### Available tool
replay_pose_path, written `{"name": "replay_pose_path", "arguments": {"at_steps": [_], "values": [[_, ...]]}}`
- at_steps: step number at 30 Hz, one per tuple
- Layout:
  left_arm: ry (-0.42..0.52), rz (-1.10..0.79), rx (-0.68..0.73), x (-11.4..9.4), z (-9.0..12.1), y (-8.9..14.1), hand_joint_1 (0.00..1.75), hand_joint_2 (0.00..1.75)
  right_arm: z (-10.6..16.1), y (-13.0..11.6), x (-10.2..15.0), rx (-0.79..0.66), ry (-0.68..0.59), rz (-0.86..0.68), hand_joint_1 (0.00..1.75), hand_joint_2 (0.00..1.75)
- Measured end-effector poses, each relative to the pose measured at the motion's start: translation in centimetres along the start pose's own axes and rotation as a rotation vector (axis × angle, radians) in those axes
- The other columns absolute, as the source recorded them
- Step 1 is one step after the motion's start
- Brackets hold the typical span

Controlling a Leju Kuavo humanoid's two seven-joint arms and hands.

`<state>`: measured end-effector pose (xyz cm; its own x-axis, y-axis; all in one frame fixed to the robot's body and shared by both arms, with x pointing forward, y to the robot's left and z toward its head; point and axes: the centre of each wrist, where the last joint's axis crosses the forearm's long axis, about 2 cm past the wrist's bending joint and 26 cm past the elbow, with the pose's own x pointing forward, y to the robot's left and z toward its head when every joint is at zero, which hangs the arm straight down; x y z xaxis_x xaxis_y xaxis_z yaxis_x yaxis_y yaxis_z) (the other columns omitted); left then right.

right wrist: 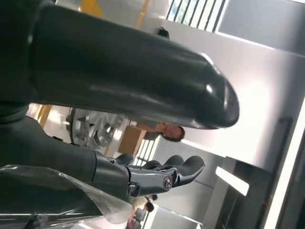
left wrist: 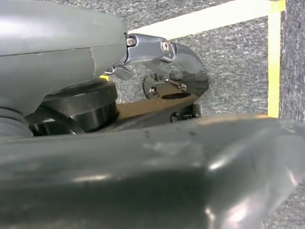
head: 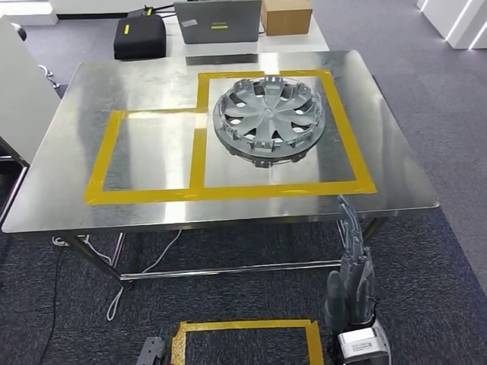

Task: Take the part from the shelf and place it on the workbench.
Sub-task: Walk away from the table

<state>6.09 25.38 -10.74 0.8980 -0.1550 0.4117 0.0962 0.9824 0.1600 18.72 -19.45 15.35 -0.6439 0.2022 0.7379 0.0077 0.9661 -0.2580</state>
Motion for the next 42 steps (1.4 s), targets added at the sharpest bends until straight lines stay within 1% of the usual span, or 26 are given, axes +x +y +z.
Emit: {"name": "replay_pose_path", "arguments": {"at_steps": [4, 12, 30, 42], "values": [[0.005, -0.002, 0.004, -0.26, 0.02, 0.22, 0.0, 0.0, -0.14, -0.02, 0.02, -0.017, -0.012, 0.021, 0.0, 0.0], [0.003, -0.001, 0.009, -0.25, -0.03, 0.45, 0.0, 0.0, -0.18, 0.1, -0.03, -0.004, 0.007, -0.033, 0.0, 0.0], [0.003, 0.011, 0.009, -0.21, -0.03, 0.4, 0.0, 0.0, -0.16, 0.11, -0.08, 0.021, 0.017, -0.072, 0.0, 0.0], [0.009, 0.009, 0.011, -0.53, 0.02, 0.57, 0.0, 0.0, -0.02, 0.05, -0.14, 0.02, 0.024, -0.076, 0.0, 0.0]]}}
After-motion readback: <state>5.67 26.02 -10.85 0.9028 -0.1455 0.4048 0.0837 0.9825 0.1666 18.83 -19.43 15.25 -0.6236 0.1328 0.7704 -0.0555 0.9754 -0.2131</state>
